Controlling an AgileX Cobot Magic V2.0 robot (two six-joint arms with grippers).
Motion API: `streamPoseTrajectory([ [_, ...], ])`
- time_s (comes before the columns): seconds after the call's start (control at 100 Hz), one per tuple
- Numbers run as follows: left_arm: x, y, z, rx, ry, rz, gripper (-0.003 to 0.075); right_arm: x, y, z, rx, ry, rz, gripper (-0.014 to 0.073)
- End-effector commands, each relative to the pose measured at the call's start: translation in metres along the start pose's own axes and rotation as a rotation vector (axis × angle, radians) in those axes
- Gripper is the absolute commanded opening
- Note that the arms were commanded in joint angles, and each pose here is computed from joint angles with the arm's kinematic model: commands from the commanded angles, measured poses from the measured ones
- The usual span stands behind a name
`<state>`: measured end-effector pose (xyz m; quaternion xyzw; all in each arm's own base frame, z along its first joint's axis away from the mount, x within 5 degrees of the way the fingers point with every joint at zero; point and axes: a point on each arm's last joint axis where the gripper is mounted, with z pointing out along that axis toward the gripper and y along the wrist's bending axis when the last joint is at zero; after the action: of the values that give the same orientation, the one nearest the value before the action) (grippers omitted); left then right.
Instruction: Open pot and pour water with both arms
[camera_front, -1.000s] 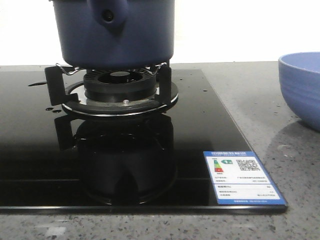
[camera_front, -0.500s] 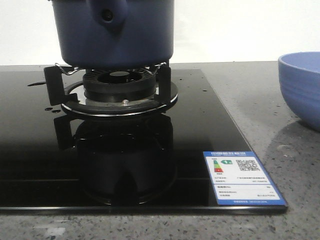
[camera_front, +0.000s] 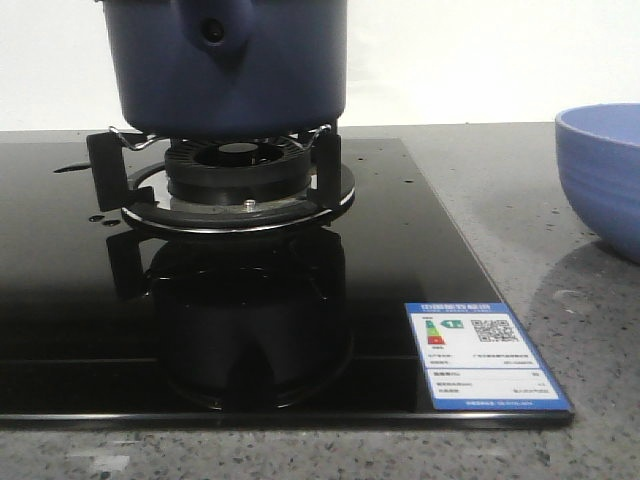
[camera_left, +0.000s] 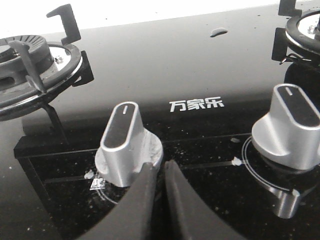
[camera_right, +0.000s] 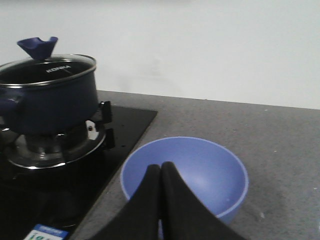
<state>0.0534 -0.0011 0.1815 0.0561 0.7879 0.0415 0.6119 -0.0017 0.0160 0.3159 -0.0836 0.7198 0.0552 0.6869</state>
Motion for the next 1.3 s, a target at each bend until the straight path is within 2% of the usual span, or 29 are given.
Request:
streamPoseTrajectory([
  [0.0, 0.005, -0.001, 0.001, -0.004, -0.031, -0.016, -0.0020, -0.009, -0.010, 0.003, 0.114, -0.102, -0.012, -0.0064],
  [0.05, 0.005, -0.001, 0.001, -0.004, -0.031, -0.016, -0.0020, -0.002, -0.014, 0.008, 0.162, -0.107, 0.036, -0.0064],
  [0.14, 0.005, -0.001, 0.001, -0.004, -0.031, -0.016, -0.0020, 0.016, -0.025, 0.020, 0.282, -0.108, 0.014, -0.0064],
  [0.19, 0.005, -0.001, 0.001, -0.004, -0.031, -0.016, -0.0020, 0.031, -0.028, 0.028, 0.311, -0.088, 0.023, -0.0064],
  [0.31, 0.005, -0.001, 0.001, -0.004, -0.031, -0.016, -0.0020, 0.068, -0.029, 0.043, 0.315, -0.027, 0.049, -0.0064],
  [0.54, 0.005, -0.001, 0.001, -0.004, -0.031, -0.016, -0.0020, 0.117, -0.028, 0.058, 0.282, -0.052, 0.050, -0.0064],
  [0.73, 0.005, -0.001, 0.001, -0.004, -0.031, -0.016, -0.0020, 0.125, -0.028, 0.058, 0.289, 0.027, 0.081, -0.0064],
  [0.9, 0.005, -0.001, 0.001, -0.004, -0.031, -0.016, -0.0020, 0.139, -0.028, 0.056, 0.302, 0.178, 0.121, -0.0064],
  [1.29, 0.005, -0.001, 0.001, -0.004, -0.031, -0.016, -0.0020, 0.139, -0.028, 0.056, 0.301, 0.176, 0.123, -0.0064],
])
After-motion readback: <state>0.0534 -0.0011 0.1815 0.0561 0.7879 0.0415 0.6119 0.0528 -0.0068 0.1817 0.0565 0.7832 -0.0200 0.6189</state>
